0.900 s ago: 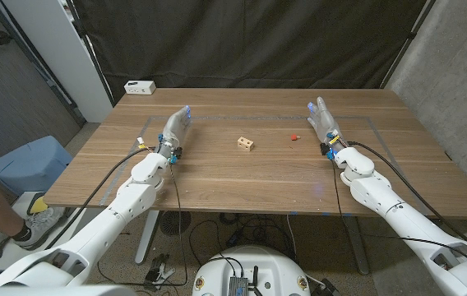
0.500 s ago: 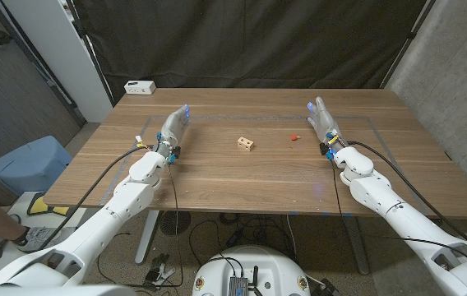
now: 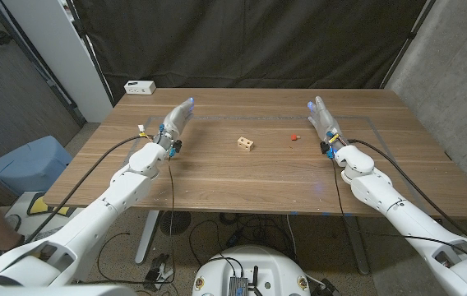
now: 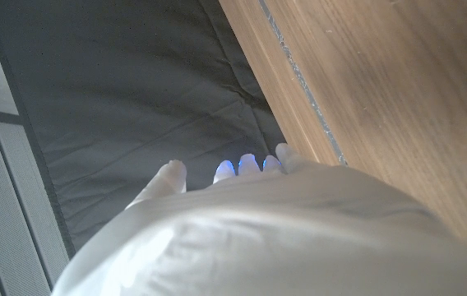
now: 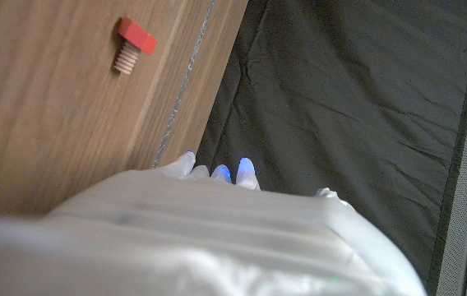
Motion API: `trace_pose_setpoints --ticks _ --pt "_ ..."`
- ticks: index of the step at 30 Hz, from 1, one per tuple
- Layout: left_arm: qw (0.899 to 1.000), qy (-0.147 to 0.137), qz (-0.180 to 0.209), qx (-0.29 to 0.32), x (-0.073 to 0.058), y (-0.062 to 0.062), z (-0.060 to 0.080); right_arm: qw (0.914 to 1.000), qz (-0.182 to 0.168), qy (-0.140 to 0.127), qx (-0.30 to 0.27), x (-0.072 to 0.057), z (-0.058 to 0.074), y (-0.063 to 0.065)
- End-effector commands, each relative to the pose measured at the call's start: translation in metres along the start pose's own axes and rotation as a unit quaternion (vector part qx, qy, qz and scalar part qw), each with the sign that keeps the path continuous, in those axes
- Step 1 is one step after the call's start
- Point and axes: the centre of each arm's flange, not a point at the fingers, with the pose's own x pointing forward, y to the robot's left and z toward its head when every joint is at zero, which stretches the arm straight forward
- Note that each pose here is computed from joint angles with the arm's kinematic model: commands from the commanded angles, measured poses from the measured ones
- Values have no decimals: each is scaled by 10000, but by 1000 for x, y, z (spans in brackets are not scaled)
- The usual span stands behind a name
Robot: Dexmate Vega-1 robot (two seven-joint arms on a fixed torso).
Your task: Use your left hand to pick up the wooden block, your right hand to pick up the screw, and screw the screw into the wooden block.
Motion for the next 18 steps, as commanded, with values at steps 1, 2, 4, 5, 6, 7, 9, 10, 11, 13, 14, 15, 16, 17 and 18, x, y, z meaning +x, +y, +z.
trace_pose_setpoints --ticks 1,2,4,5,6,7,9,10,11,13,14,15,16,17,18 --pt "9973 -95 -301 660 16 -9 21 9999 -72 -60 -40 6 3 -8" --pt "9973 -95 -302 662 16 -9 21 9999 -71 -62 -39 6 3 -8" --pt "9960 -151 -394 787 18 -10 27 9999 -58 -85 -37 7 3 -9" --pt "9956 -161 -403 831 19 -10 29 9999 -52 -92 -30 8 3 -9" --pt "9949 -172 -405 904 19 -10 31 9999 -44 -93 -29 8 3 -9" --pt "9940 -188 -414 998 19 -11 33 9999 -42 -97 -37 9 3 -10" --pt "9928 -215 -466 1082 19 -14 36 9999 -23 -114 -38 10 4 -10" --pt "9927 -236 -503 1075 19 -15 37 9999 -16 -125 -35 11 4 -10" --pt "9922 -250 -532 1097 19 -15 38 9999 -7 -139 -30 11 4 -10" --pt "9907 -246 -574 1211 19 -15 42 9999 4 -162 -17 12 4 -11" --pt "9896 -240 -610 1280 18 -15 44 9999 13 -170 -17 12 5 -11" --pt "9883 -237 -667 1352 18 -15 47 9998 20 -176 -20 12 5 -11" --pt "9868 -228 -732 1426 18 -16 49 9998 35 -184 -24 12 6 -12" --pt "9853 -219 -798 1495 18 -17 51 9998 41 -189 -27 12 7 -12" --pt "9840 -228 -850 1548 18 -17 53 9998 50 -194 -35 12 7 -13"
